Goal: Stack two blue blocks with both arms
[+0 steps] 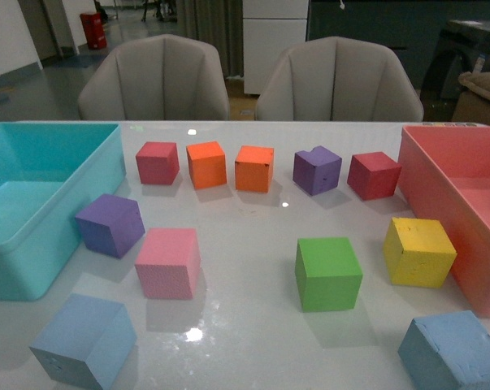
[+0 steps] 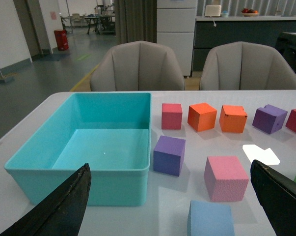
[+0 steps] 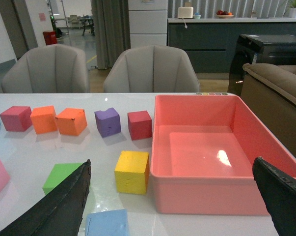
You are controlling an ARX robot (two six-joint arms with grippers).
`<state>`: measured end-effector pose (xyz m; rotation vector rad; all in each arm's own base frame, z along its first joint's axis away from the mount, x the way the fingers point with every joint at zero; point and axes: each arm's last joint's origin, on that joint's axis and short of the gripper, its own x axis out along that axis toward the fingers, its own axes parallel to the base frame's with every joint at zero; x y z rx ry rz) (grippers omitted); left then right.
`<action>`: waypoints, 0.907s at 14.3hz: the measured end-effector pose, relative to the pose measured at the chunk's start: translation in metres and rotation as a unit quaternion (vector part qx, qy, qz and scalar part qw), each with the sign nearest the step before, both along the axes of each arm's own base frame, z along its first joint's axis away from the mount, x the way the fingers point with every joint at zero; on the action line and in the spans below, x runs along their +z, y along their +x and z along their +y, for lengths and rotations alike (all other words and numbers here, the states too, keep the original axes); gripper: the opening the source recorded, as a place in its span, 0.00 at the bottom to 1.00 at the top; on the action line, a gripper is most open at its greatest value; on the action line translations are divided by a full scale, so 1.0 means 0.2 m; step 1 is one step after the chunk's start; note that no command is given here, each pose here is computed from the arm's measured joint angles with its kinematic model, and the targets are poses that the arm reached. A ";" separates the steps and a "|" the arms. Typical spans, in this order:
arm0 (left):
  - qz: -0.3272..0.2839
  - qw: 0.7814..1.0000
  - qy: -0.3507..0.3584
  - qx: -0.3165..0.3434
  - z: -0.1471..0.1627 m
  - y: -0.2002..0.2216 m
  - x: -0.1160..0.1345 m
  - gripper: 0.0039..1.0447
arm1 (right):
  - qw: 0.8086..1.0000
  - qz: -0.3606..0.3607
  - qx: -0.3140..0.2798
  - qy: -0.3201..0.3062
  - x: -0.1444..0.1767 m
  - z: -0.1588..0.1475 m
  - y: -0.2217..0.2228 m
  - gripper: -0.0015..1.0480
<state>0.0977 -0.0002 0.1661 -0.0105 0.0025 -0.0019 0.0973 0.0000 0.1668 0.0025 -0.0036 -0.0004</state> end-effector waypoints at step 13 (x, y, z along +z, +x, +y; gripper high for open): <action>0.000 1.000 0.000 0.000 0.00 0.00 0.00 0.94 | 0.997 0.035 -0.065 0.001 0.23 -0.01 0.17 0.94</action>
